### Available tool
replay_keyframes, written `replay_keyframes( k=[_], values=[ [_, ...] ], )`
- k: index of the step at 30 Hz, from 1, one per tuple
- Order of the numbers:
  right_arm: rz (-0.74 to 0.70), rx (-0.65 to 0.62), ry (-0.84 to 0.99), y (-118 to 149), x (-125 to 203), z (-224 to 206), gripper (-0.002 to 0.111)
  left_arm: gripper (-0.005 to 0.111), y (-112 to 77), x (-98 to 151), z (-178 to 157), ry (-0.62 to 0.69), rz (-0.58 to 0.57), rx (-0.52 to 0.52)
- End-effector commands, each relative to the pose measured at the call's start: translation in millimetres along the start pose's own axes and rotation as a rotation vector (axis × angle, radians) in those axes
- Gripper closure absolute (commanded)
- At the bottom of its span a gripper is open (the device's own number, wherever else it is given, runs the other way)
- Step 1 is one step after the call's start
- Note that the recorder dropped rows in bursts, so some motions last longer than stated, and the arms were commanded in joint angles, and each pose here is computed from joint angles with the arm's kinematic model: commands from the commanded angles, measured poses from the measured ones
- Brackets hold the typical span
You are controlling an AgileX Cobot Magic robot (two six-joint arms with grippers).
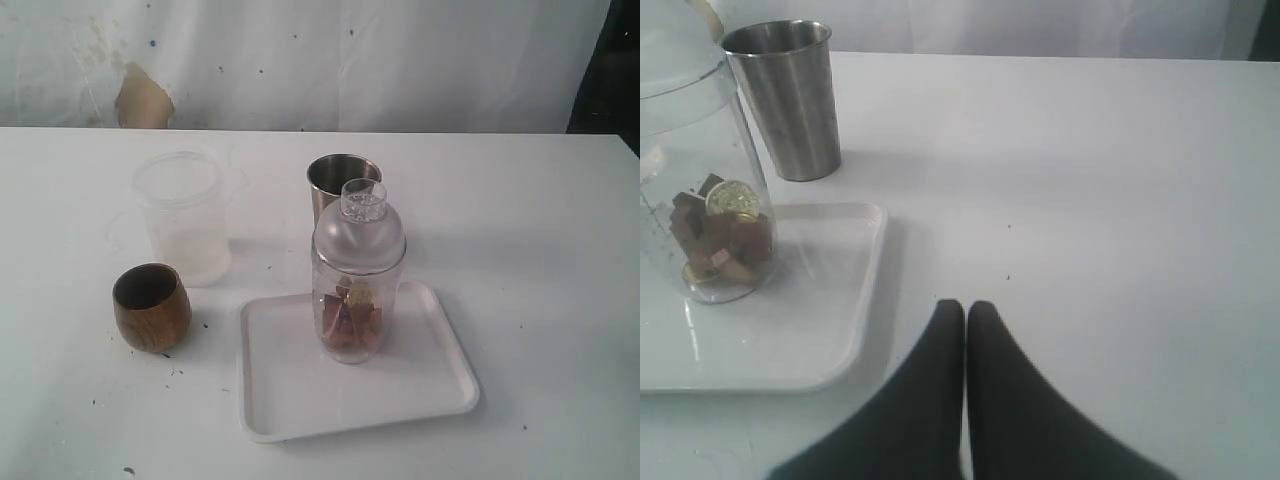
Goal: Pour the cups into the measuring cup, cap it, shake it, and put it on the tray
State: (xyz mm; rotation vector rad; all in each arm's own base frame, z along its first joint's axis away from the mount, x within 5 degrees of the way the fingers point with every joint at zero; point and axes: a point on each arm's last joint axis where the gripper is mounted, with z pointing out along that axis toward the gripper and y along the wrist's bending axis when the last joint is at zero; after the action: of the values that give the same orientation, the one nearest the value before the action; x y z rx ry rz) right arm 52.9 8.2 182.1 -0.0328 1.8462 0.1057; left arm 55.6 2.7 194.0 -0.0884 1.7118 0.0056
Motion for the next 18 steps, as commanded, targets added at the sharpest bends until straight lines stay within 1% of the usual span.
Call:
replay_keyframes(
  k=[1, 5, 10, 13, 14, 18],
  values=[
    [0.003, 0.007, 0.002, -0.4, 1.6, 0.2, 0.108, 0.107, 0.2, 1.9, 0.1, 0.002, -0.005, -0.001],
    [0.003, 0.007, 0.002, -0.4, 1.6, 0.2, 0.108, 0.107, 0.1, 1.9, 0.1, 0.002, 0.003, 0.001],
    [0.003, 0.007, 0.002, -0.4, 1.6, 0.2, 0.108, 0.107, -1.6, 2.0, 0.0, 0.003, 0.007, 0.031],
    [0.010, 0.007, 0.002, -0.4, 1.6, 0.2, 0.108, 0.107, -1.6, 2.0, 0.0, 0.003, 0.007, 0.031],
    [0.039, 0.006, 0.001, -0.3, 1.6, 0.2, 0.108, 0.107, -1.6, 2.0, 0.0, 0.003, 0.007, 0.031],
    [0.029, 0.006, 0.001, -0.3, 1.6, 0.2, 0.108, 0.107, -1.6, 2.0, 0.0, 0.003, 0.007, 0.031]
  ],
)
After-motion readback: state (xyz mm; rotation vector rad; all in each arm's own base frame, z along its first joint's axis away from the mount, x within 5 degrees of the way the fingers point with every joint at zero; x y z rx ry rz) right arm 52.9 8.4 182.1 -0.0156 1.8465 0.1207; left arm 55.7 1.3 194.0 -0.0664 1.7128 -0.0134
